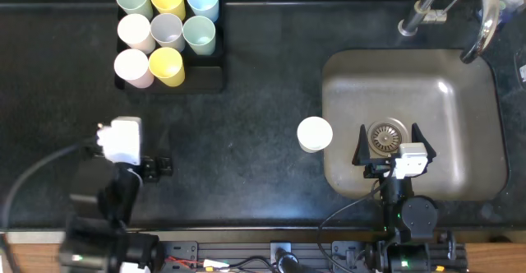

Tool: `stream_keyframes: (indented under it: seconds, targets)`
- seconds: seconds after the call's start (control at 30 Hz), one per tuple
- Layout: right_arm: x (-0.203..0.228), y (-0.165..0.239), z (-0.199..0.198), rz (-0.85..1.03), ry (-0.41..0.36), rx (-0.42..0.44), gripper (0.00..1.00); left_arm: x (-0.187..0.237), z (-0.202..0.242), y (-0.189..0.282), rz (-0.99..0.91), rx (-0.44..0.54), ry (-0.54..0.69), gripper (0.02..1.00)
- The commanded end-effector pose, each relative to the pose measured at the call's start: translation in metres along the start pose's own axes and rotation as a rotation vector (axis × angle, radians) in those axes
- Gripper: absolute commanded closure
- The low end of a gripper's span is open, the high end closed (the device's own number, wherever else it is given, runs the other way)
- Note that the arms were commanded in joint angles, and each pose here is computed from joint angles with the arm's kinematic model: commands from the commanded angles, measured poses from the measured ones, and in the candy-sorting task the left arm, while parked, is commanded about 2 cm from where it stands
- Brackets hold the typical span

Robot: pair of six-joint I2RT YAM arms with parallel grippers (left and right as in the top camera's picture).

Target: Store Cups

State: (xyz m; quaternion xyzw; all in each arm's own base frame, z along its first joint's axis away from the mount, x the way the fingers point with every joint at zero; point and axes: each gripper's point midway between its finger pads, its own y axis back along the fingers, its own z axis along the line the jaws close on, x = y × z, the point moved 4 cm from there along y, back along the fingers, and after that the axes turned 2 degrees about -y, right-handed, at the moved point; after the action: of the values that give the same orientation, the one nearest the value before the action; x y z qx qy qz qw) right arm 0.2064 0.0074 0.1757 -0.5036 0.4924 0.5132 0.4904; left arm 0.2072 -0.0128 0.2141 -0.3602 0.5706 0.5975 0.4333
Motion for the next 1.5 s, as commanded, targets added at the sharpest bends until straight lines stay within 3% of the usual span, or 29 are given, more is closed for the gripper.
stream_keyframes:
  seconds: [0.03, 0.17, 0.3, 0.5, 1.5]
  targets:
    - [0.003, 0.0, 0.0, 0.0, -0.008, -0.001, 0.005, 0.013, 0.001, -0.01, -0.212, -0.034, -0.024, 0.023]
    - [0.003, 0.0, 0.0, 0.0, -0.008, -0.001, 0.003, 0.018, 0.0, -0.011, -0.365, -0.042, -0.013, 0.02]
    - [0.003, 0.0, 0.0, 0.0, -0.008, -0.001, 0.003, 0.032, -0.002, -0.013, -0.387, -0.044, -0.011, 0.02]
    - [0.003, 0.0, 0.0, 0.0, -0.008, -0.001, 0.003, 0.051, -0.002, -0.018, -0.3, -0.045, -0.018, 0.02]
    - [0.003, 0.0, 0.0, 0.0, -0.008, -0.001, 0.007, 0.05, -0.001, -0.018, -0.305, -0.05, -0.02, 0.02]
